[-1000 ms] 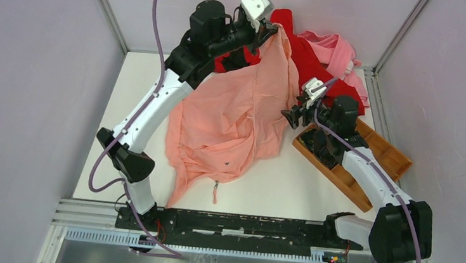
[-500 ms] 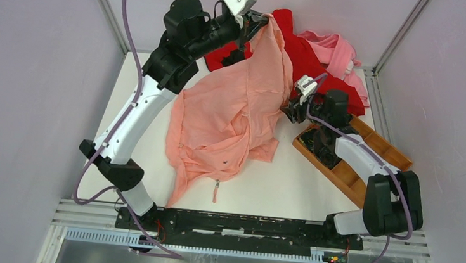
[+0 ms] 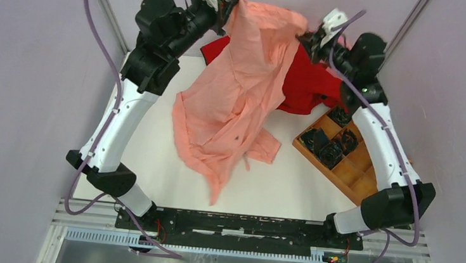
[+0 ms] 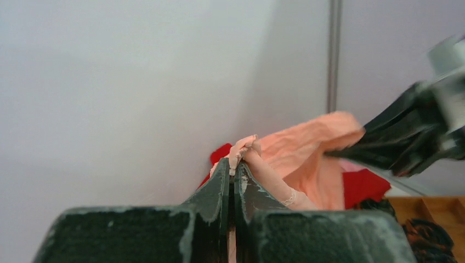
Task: Zip up the jacket
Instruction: Flatten out the jacket at the center of the board.
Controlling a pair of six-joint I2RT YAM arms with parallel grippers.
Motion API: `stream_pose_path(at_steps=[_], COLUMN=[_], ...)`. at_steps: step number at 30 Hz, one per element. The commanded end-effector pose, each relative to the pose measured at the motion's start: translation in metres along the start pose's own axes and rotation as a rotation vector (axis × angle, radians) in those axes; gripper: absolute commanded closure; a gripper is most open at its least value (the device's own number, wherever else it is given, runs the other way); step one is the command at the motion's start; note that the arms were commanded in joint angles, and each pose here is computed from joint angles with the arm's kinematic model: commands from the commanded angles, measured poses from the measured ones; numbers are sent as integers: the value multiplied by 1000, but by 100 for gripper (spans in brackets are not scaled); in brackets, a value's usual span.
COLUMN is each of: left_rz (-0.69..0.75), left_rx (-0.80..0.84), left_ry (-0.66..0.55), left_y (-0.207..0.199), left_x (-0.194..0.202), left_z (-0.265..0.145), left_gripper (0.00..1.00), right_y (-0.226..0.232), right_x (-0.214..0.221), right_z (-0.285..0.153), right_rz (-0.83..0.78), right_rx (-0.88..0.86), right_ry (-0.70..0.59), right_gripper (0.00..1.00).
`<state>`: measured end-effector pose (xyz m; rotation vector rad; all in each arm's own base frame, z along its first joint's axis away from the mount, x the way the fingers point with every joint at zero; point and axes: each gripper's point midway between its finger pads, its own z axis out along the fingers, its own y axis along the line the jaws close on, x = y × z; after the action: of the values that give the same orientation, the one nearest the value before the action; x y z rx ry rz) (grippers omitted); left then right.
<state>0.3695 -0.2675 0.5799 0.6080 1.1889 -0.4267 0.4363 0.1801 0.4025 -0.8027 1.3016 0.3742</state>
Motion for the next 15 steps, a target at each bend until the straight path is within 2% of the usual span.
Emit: stream_pose_path(at_steps=[1,5,8,11,15], left_rz=[-53,-59,-64,-63,-62], left_rx=[-251,-358,-404,-430,-414], left_ry=[-223,-379,-497,-575,-617], left_y=[60,81,88,90,85], left_x=[-90,-148,-189,-216,-233], left_z=[-46,-81,-115,-145,-169], left_gripper=[98,98,98,98,98], right_y=[-31,-46,-44,-40,-40], right_x=[-129,-240,-298,-333,-342], right_z=[-14,-39,-70,-95,-106], right_rz=[-147,-254,-317,-353,-370], right_rx=[42,108,159,198,222], right_ry=[-142,-334,-474,-546,-554], right_gripper=[100,100,100,100,100])
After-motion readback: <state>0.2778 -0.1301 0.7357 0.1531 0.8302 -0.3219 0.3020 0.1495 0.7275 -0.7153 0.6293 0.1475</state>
